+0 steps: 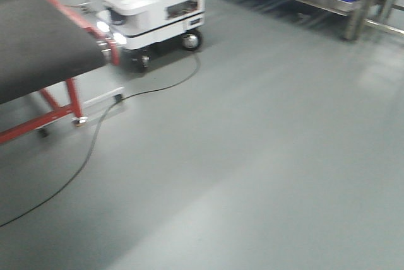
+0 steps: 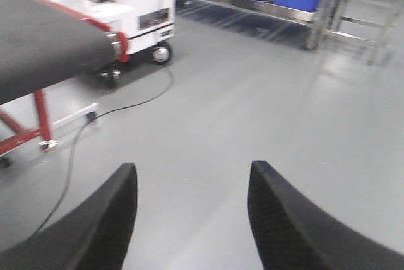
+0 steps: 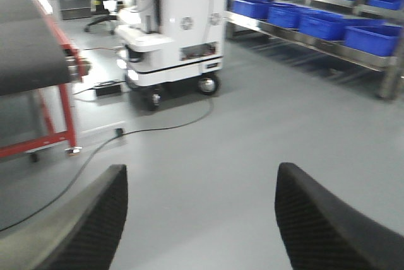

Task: Move and align brake pads A on conveyor
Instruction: 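Turn the base away from the conveyor belt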

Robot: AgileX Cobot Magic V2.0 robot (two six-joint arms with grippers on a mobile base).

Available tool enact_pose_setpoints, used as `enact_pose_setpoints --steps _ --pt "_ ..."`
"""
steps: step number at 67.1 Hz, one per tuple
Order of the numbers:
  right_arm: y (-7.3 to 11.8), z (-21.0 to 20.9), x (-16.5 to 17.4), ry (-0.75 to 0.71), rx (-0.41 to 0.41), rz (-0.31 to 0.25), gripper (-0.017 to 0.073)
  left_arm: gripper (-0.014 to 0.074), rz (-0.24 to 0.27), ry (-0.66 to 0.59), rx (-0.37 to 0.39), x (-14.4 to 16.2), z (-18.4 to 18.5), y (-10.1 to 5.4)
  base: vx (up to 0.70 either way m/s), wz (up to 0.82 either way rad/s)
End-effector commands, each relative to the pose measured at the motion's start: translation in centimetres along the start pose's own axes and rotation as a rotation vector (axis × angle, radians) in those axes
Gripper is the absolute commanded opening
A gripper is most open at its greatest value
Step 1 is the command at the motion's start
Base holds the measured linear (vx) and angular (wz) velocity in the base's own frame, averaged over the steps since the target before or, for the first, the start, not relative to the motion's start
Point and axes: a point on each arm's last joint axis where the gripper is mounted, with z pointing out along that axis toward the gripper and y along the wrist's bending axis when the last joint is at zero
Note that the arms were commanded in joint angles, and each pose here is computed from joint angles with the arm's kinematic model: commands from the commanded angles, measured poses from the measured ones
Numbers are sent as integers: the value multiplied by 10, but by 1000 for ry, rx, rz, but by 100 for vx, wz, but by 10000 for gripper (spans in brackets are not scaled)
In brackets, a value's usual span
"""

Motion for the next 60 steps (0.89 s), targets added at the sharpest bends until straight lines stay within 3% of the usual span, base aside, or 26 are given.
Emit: enact_pose_setpoints --steps 1,60 --pt "0 -1 -14 -88 4 -17 484 372 -12 -81 7 -13 -1 -1 -3 -67" --pt "0 -1 -14 -88 4 -17 484 372 -11 -81 6 -13 -1 -1 1 -81"
